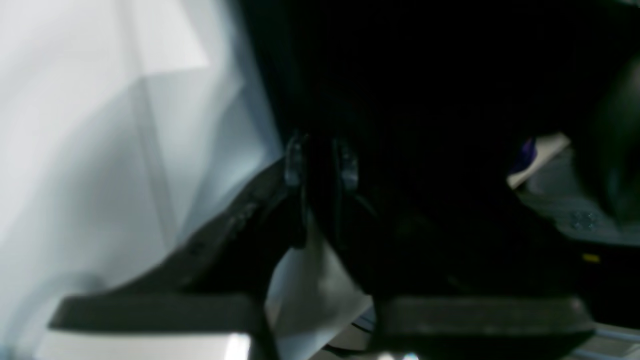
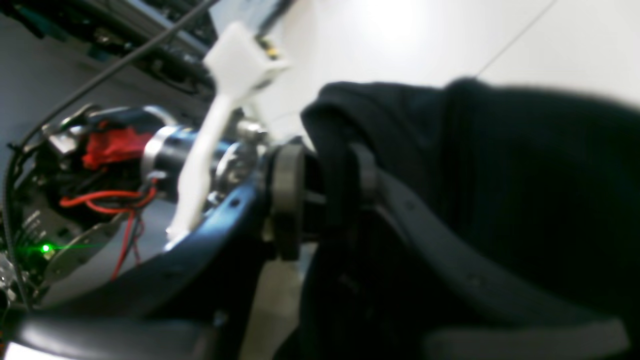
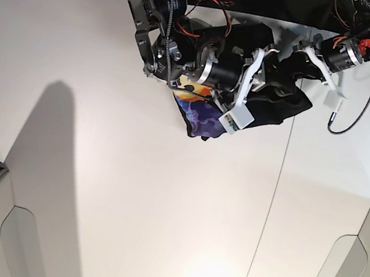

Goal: Fold the T-shirt properly
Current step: 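Lift and fold the bundle over toward the left gripper with the right gripper, then grasp the bundle's other end with the left gripper and lift it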

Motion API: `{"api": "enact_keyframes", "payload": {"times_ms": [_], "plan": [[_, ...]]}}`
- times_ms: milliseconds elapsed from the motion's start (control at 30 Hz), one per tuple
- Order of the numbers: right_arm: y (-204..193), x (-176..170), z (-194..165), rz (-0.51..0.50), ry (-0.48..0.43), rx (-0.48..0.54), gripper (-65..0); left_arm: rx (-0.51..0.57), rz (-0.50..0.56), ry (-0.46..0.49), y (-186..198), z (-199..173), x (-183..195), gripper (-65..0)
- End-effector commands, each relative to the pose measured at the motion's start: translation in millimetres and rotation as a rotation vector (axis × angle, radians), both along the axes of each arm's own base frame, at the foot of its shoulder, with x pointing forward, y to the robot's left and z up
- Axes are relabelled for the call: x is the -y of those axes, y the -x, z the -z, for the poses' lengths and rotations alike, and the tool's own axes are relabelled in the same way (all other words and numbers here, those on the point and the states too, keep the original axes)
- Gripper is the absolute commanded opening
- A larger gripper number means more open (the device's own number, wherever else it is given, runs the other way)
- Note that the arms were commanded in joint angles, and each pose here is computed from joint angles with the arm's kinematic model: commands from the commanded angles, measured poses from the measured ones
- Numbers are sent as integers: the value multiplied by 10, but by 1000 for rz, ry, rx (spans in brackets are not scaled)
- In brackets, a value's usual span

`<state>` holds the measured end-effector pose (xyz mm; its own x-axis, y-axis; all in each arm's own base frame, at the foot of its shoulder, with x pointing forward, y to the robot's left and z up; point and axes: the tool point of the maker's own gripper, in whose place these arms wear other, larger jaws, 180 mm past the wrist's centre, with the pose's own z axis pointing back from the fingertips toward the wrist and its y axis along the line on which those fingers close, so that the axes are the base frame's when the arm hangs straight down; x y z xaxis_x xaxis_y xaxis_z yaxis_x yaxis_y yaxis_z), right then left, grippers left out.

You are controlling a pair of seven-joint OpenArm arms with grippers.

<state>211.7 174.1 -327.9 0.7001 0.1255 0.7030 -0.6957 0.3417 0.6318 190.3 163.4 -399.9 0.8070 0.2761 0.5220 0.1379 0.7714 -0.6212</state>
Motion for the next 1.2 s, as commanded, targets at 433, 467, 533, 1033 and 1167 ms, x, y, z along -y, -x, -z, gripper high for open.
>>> {"api": "enact_keyframes", "payload": {"times_ms": [433,467,533,1033,1167], "plan": [[-587,76,-300,-8,154,258,-500,164,-226,50,-106,-637,-881,-535],[-647,120,-305,1,186,280,-501,178,-222,79,-110,-700,-870,-535],[-770,233,-336,26,240,315,-537,197,-199,142,-106,-800,-804,-536],[-988,901,-522,165,166,170,-650,352,146,95,-162,-1378,143,-650],[-906,812,-478,122,107,109,-650,321,316,191,-28,-1343,714,-650]]}}
